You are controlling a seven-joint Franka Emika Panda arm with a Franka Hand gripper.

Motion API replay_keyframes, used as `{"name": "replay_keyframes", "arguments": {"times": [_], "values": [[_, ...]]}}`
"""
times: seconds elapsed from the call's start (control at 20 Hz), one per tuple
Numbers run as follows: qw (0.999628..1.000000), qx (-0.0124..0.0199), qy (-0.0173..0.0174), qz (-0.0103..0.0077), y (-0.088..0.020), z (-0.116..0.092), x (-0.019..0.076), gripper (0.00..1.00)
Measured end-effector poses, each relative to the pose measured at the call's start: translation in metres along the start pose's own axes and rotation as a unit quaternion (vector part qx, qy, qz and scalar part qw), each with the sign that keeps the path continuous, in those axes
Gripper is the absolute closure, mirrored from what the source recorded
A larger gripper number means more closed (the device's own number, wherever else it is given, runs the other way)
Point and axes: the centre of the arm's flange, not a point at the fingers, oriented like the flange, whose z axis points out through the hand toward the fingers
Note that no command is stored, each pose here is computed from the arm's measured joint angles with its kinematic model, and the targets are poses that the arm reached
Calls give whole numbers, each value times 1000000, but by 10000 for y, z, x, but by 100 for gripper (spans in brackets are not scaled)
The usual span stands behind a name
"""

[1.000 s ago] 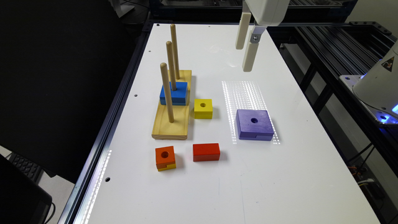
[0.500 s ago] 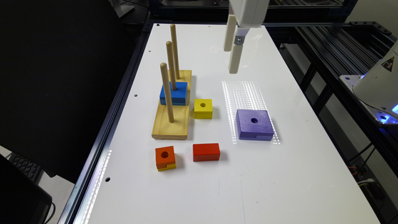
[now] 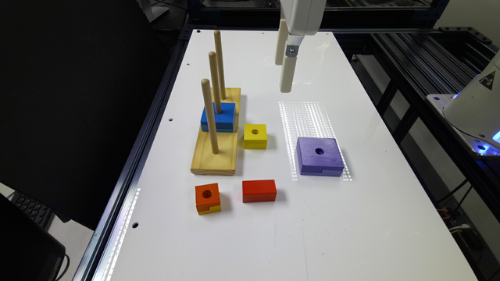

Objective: Pick up yellow block.

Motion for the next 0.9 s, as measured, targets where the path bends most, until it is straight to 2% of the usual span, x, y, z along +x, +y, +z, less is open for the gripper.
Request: {"name": "replay_keyframes", "arguments": {"times": [0.15,0.25,0.55,0.9], "values": [[999995,1599,1436,2305,2,-14,46,0],[999991,2546,1754,3038,-17,-14,73,0],[999975,5052,1450,4706,-105,14,186,0],[999961,7145,253,5190,-196,51,273,0]]}}
